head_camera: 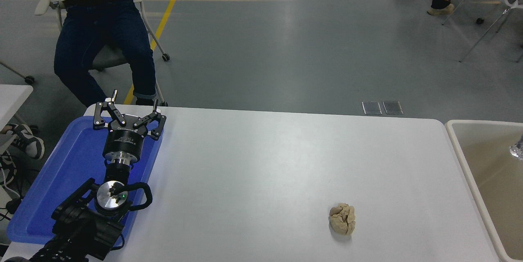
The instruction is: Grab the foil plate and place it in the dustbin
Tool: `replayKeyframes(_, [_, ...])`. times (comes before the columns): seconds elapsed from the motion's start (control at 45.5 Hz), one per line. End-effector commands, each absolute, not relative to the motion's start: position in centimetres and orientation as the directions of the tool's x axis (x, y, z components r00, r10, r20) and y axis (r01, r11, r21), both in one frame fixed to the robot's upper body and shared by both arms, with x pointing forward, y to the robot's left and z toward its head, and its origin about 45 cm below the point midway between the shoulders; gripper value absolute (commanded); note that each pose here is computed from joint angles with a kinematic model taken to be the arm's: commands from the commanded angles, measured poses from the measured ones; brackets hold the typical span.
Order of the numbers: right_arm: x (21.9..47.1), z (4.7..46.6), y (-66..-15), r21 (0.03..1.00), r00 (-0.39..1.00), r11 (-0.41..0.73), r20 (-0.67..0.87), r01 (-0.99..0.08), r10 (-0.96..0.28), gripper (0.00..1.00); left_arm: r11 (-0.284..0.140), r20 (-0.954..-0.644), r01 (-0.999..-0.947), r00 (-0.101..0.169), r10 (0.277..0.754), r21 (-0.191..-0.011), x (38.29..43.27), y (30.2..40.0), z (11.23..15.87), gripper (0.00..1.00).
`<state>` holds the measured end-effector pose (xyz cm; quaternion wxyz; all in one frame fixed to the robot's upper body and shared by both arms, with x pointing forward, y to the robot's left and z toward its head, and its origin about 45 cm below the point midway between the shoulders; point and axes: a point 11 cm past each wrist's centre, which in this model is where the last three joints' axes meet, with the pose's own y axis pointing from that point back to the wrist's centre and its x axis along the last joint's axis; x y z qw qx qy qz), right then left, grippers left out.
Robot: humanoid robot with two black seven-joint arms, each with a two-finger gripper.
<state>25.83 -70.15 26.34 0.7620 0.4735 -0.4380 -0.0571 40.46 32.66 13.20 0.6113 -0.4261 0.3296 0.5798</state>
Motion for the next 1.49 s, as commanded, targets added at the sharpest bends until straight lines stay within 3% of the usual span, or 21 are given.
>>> replayKeyframes(0.0, [25.1, 24.1, -70.7, 0.708, 0.464, 0.618, 0.699, -0.341, -0.544, 0.0, -0.036, -0.898, -0.9897, 0.11, 0.427, -0.139, 40.46, 32.67, 13.2, 1.0])
replayKeyframes(0.44, [24.4, 17.6, -68.9, 0.631, 0.276, 0.689, 0.776, -0.357, -0.567, 0.0, -0.037, -0.898, -0.99, 0.107, 0.426, -0.136, 40.46, 32.61, 13.15, 1.0])
replayKeyframes(0.967, [23.8, 12.5, -66.0, 0.651, 0.26, 0.667, 0.758, -0.362, -0.598, 0.01, -0.038, -0.898, -0.9902, 0.106, 0.427, -0.135, 40.46, 32.62, 13.14, 1.0])
replayKeyframes(1.011, [23.9, 12.3, -65.8, 0.654, 0.263, 0.664, 0.755, -0.363, -0.601, 0.05, -0.038, -0.898, -0.9902, 0.106, 0.427, -0.135, 40.46, 32.62, 13.14, 1.0])
replayKeyframes(1.099, [24.0, 12.0, -65.4, 0.654, 0.249, 0.661, 0.754, -0.367, -0.608, 0.53, -0.037, -0.898, -0.9902, 0.106, 0.428, -0.135, 40.46, 32.61, 13.14, 1.0])
replayKeyframes(1.165, [24.0, 11.9, -65.3, 0.655, 0.229, 0.659, 0.751, -0.369, -0.619, 0.62, -0.038, -0.898, -0.9902, 0.106, 0.427, -0.135, 40.46, 32.62, 13.14, 1.0])
replayKeyframes(1.231, [24.1, 11.6, -65.1, 0.66, 0.225, 0.654, 0.747, -0.371, -0.626, 0.83, -0.038, -0.898, -0.9902, 0.106, 0.427, -0.135, 40.46, 32.62, 13.14, 1.0])
replayKeyframes(1.473, [24.4, 11.4, -64.7, 0.668, 0.212, 0.642, 0.737, -0.377, -0.642, 0.92, -0.038, -0.898, -0.9902, 0.106, 0.427, -0.135, 40.46, 32.62, 13.14, 1.0])
